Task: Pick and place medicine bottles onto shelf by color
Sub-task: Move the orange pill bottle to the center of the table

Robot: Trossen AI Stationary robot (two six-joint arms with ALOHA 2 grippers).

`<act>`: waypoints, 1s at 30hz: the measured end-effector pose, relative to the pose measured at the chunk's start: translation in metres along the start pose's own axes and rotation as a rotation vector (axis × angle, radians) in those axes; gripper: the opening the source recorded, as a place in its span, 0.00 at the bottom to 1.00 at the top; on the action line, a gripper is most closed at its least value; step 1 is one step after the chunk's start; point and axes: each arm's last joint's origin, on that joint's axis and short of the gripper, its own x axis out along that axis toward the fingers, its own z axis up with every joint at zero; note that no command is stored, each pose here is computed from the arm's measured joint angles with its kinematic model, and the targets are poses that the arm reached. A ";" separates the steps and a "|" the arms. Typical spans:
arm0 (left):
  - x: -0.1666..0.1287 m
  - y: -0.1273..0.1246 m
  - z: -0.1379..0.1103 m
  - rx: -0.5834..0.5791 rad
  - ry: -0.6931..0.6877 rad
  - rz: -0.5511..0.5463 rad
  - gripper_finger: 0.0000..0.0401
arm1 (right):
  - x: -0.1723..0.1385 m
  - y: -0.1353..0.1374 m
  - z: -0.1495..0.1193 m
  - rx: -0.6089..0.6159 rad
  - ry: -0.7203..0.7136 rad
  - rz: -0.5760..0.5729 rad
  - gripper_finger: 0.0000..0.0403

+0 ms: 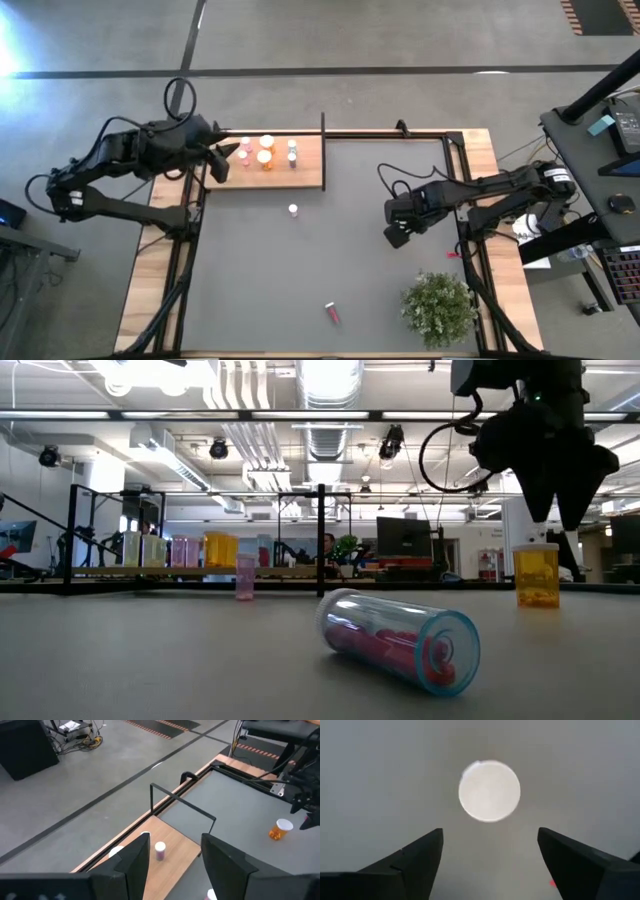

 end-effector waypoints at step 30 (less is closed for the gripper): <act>-0.008 0.005 -0.002 -0.008 -0.021 -0.004 0.40 | 0.052 0.013 0.027 -0.076 0.031 -0.101 0.70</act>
